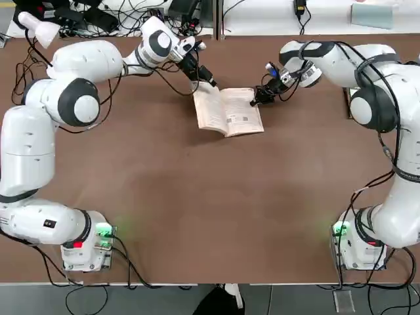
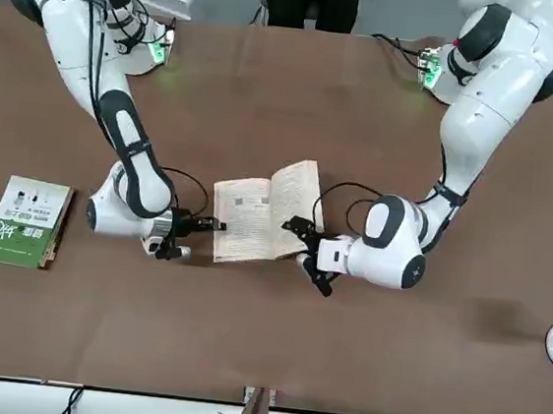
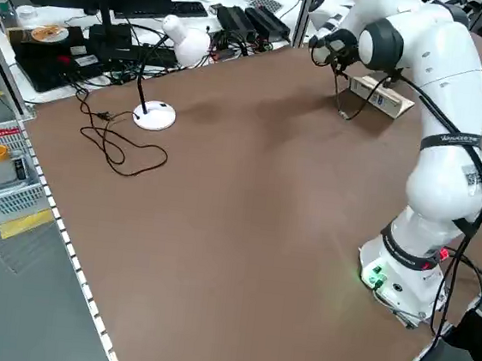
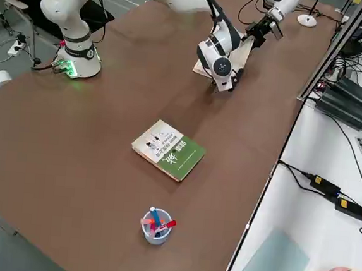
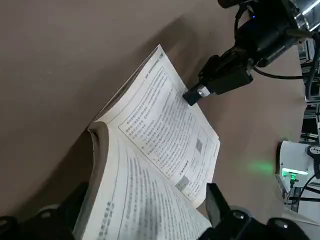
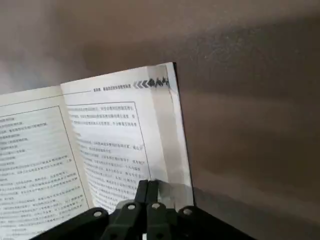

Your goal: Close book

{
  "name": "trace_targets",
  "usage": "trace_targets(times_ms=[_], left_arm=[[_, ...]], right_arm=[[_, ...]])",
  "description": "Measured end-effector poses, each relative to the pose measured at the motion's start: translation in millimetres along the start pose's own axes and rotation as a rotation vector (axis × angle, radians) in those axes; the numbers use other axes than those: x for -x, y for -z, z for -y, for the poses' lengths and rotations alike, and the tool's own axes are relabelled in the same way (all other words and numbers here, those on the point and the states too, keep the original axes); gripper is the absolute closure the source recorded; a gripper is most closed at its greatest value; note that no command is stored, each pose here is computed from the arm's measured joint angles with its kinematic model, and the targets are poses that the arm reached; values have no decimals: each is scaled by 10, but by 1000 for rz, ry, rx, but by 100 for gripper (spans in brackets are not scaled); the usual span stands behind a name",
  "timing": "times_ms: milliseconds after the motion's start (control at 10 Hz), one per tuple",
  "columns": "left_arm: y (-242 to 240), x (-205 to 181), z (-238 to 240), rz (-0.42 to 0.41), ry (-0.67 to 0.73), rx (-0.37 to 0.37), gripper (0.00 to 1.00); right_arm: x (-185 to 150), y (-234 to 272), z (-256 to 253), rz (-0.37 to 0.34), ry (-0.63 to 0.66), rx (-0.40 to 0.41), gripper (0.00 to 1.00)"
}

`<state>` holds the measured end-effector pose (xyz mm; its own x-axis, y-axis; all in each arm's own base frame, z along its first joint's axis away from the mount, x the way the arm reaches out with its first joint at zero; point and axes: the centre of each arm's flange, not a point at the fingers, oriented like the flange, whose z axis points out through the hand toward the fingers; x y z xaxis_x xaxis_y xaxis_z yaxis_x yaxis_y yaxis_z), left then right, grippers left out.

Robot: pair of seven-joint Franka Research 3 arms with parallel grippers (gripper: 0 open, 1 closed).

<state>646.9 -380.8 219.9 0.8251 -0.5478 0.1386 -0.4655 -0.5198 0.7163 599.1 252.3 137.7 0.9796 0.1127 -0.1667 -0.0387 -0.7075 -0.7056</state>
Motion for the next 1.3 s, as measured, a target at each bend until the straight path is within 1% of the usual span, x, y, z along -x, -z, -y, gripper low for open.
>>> trace_targets(times_ms=[400, 1300], left_arm=[[35, 3, -15, 9, 33, 7, 0], [61, -38, -229, 15, 123, 27, 0]], right_arm=[[-1, 3, -3, 0, 0, 0, 99], [-5, 12, -12, -2, -1, 2, 99]])
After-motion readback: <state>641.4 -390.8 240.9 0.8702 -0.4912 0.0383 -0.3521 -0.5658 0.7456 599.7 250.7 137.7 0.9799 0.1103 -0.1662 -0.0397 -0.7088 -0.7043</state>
